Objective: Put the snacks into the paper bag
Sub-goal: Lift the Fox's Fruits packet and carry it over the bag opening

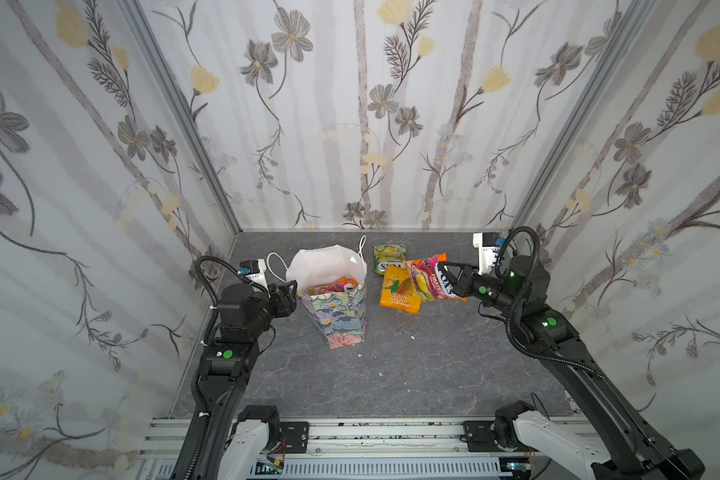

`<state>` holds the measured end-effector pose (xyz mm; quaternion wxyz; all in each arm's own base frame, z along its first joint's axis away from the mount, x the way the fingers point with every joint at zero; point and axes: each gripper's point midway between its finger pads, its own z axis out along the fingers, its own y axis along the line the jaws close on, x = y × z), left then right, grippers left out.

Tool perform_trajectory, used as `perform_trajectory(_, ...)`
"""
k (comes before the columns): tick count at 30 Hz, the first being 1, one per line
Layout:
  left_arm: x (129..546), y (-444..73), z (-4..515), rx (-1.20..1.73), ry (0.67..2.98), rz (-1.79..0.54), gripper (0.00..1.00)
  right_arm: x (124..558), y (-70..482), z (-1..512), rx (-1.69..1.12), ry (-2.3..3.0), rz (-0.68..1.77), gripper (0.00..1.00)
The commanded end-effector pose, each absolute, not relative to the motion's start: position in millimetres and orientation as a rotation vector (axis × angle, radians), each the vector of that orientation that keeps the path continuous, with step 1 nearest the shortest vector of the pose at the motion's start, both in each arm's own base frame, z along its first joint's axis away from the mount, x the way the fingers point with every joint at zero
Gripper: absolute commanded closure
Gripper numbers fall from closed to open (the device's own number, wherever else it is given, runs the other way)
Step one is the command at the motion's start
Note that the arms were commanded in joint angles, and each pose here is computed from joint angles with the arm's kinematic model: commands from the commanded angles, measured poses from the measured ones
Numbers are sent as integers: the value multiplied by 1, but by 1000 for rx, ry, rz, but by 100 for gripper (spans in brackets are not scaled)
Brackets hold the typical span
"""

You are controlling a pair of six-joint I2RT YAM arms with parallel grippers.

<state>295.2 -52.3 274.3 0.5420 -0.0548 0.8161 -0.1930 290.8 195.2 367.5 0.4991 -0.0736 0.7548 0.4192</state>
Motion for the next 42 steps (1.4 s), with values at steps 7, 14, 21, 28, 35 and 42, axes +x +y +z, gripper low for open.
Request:
perform_trajectory(7,298,-53,281,-124,1910,-467,38,273,231,420,-332,1722,1055,100)
perform_trajectory(14,298,-54,282,-122,1906,-475,38,261,251,452,-402,1663,1076,100)
perform_trajectory(21,297,-56,282,-117,1907,-485,38,248,282,480,-488,1611,1114,100)
perform_trajectory(28,296,-61,283,-105,1901,-518,37,225,318,506,-563,1548,1152,100)
perform_trajectory(35,296,-61,284,-96,1900,-517,37,211,364,516,-644,1534,1184,100)
perform_trajectory(42,291,-54,299,-98,1885,-460,37,241,401,494,-660,1600,1075,100)
